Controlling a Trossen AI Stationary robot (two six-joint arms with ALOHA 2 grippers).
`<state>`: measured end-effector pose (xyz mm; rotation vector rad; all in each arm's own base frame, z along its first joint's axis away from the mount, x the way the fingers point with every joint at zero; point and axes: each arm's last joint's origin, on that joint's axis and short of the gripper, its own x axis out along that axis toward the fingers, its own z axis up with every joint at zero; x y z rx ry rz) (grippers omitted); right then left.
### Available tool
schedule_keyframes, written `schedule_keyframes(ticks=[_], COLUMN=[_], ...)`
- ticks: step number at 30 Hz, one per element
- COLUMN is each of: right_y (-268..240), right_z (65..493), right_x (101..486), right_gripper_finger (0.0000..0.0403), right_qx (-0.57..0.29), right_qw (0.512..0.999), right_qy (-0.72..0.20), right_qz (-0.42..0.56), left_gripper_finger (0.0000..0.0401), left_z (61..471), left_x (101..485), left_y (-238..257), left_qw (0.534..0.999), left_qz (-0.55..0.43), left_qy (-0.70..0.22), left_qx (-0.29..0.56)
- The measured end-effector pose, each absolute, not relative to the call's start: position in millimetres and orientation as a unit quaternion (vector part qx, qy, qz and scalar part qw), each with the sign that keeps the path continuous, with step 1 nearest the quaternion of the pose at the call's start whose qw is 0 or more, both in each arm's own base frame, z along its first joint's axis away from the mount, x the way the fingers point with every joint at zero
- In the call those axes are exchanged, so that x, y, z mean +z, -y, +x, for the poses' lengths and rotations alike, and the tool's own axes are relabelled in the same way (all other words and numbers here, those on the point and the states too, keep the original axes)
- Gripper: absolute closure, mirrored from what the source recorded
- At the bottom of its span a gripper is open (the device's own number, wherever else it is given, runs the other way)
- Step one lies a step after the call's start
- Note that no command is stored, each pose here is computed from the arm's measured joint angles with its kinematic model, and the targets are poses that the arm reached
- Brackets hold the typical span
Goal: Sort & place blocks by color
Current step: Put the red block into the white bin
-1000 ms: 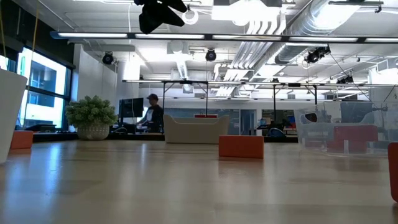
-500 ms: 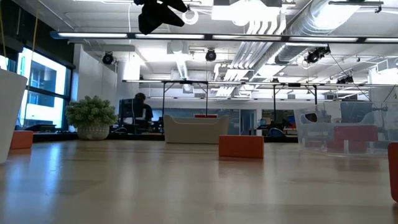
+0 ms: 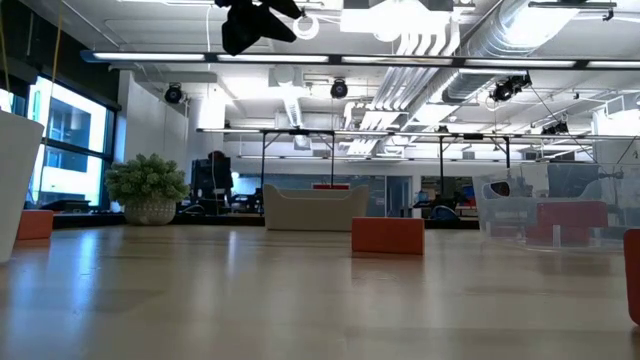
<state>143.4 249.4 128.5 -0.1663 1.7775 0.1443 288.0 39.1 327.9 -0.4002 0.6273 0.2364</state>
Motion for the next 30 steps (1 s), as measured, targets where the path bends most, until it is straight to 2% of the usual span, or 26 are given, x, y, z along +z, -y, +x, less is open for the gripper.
schedule_keyframes(ticks=[5, 9, 16, 25, 30], right_y=[-247.6, -246.6, -239.2, -229.9, -227.5], right_z=[146.5, 149.3, 159.5, 185.6, 210.3], right_x=[128.8, 130.5, 138.0, 159.7, 177.9], right_gripper_finger=[0.0294, 0.0296, 0.0296, 0.0296, 0.0296], right_qx=[0.061, 0.042, -0.038, -0.091, -0.110], right_qw=[0.619, 0.619, 0.629, 0.679, 0.712], right_qy=[-0.781, -0.783, -0.775, -0.704, -0.657], right_qz=[-0.059, -0.034, 0.055, 0.185, 0.222], left_gripper_finger=[0.0254, 0.0254, 0.0254, 0.0254, 0.0254], left_z=[288.0, 288.0, 287.4, 283.6, 279.7], left_x=[327.9, 327.9, 327.9, 328.1, 328.5], left_y=[-39.1, -39.1, -42.4, -62.2, -76.0], left_qw=[0.924, 0.919, 0.904, 0.886, 0.878], left_qz=[-0.197, -0.220, -0.282, -0.337, -0.366], left_qy=[-0.306, -0.303, -0.301, -0.293, -0.294], left_qx=[0.116, 0.123, 0.115, 0.123, 0.098])
